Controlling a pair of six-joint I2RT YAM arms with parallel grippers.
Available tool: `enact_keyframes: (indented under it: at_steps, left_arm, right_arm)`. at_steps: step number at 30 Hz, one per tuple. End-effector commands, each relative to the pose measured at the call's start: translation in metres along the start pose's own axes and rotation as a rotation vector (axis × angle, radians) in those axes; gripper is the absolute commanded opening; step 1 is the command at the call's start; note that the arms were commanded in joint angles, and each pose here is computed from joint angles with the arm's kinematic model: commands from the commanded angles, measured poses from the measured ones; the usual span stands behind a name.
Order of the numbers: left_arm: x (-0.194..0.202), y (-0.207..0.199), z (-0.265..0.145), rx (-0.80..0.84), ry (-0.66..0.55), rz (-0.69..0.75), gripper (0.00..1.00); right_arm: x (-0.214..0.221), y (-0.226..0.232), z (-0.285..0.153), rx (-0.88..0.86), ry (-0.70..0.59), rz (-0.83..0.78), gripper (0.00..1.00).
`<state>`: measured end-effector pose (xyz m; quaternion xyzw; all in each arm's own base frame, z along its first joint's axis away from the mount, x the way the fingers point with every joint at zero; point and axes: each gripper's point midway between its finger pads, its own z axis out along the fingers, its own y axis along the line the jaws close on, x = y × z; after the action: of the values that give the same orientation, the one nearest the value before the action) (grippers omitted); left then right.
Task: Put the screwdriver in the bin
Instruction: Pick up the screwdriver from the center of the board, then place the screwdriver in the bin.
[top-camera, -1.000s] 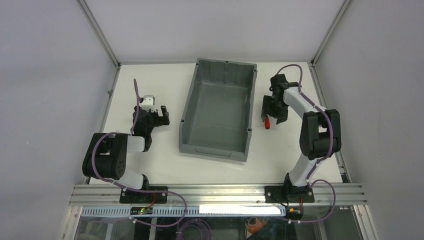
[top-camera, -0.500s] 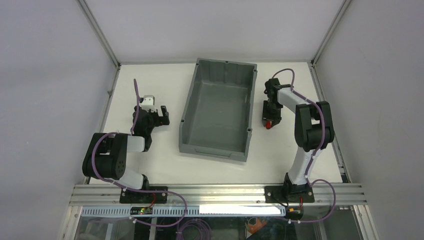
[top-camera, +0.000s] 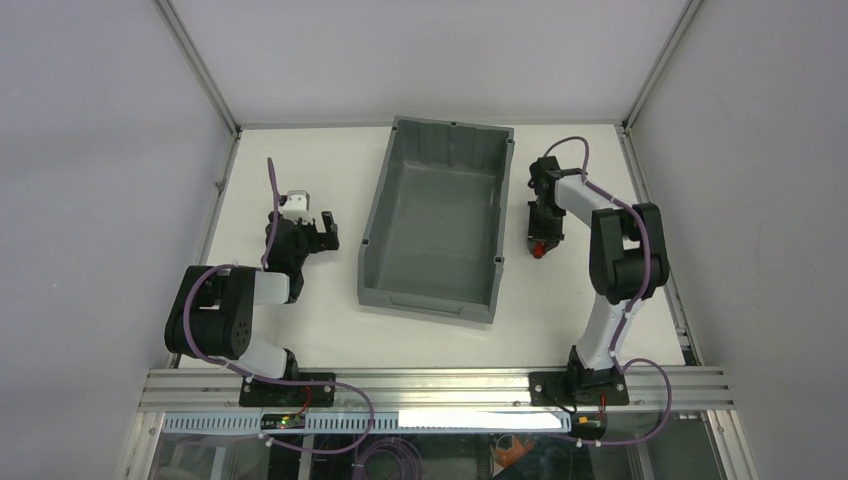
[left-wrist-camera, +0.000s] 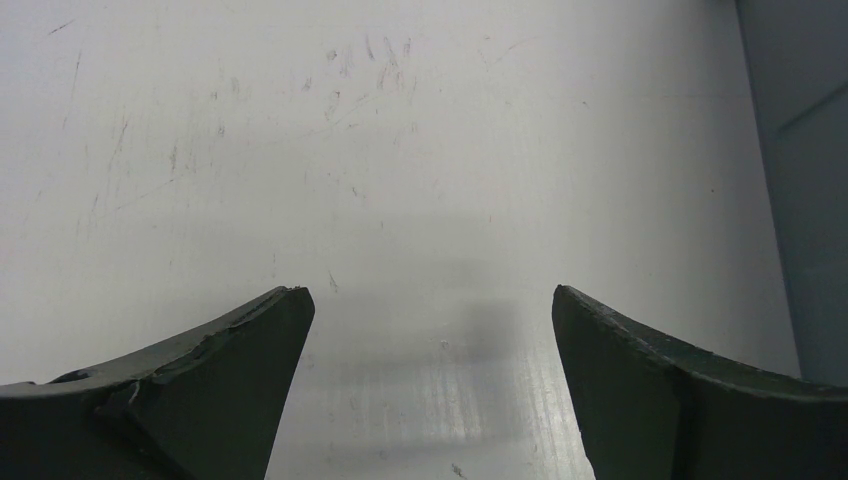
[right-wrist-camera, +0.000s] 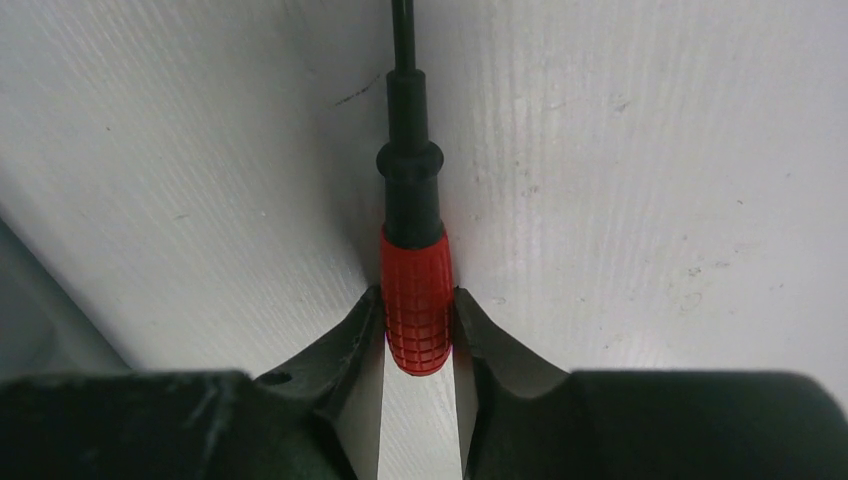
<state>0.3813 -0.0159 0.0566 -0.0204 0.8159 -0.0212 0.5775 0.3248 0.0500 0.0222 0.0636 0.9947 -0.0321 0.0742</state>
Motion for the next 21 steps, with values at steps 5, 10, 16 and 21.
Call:
enact_keyframes:
  at_steps: [5, 10, 16, 21]
  left_arm:
    - [-0.025, -0.002, 0.004, 0.017, -0.082, 0.019, 0.99]
    - [-0.025, -0.002, 0.004, 0.016, -0.081, 0.019, 0.99]
    - [-0.025, -0.002, 0.004, 0.017, -0.082, 0.019, 0.99]
    - [-0.025, -0.002, 0.004, 0.017, -0.081, 0.019, 0.99]
  right_arm:
    - [-0.018, -0.011, -0.059, 0.022, -0.144, 0.027, 0.03]
    - [-0.021, -0.015, -0.092, 0.013, -0.199, 0.039, 0.02]
    - [-0.023, -0.018, -0.141, -0.019, -0.28, 0.062, 0.01]
    - [-0.022, -0.012, -0.181, -0.089, -0.34, 0.068, 0.0]
